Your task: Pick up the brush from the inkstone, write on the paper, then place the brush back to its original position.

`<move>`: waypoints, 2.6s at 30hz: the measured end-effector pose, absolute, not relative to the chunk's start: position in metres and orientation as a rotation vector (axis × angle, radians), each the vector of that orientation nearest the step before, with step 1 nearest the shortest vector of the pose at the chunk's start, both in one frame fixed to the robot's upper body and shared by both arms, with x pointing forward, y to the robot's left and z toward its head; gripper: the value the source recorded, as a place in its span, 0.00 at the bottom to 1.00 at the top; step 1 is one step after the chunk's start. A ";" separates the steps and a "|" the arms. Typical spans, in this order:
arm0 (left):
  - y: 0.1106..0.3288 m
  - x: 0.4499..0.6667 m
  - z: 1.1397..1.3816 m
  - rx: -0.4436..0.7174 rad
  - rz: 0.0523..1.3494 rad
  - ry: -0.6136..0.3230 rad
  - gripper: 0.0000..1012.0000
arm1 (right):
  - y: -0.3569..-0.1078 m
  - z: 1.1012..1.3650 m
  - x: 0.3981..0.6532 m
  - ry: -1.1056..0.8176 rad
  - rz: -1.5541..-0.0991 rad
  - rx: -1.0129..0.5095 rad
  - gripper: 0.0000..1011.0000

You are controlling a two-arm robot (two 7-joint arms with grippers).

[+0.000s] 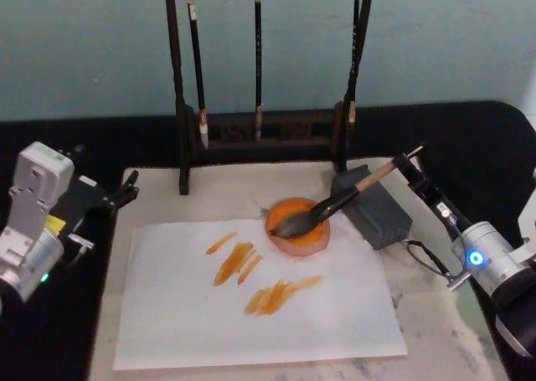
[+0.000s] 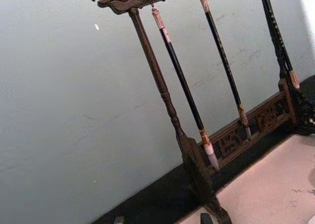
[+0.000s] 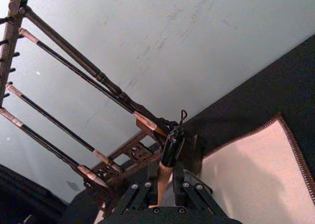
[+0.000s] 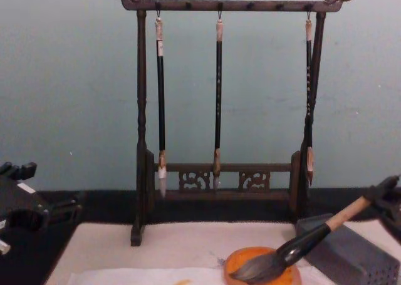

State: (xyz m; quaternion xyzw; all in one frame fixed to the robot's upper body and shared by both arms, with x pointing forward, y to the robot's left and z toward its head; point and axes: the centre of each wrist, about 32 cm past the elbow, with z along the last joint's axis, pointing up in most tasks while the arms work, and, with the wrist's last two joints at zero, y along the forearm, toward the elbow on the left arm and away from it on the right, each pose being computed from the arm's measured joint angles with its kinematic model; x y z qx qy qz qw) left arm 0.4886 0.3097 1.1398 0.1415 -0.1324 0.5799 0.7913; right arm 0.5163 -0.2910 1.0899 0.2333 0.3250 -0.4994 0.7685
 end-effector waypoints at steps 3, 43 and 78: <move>0.310 0.489 1.140 0.304 1.248 -0.285 0.99 | -0.291 1.090 0.516 0.705 -1.084 0.506 0.18; 0.310 0.489 1.140 0.304 1.248 -0.285 0.99 | -0.287 1.138 0.503 0.185 -0.990 0.240 0.18; 0.310 0.489 1.140 0.304 1.248 -0.285 0.99 | -0.279 1.173 0.506 0.153 -0.867 0.261 0.18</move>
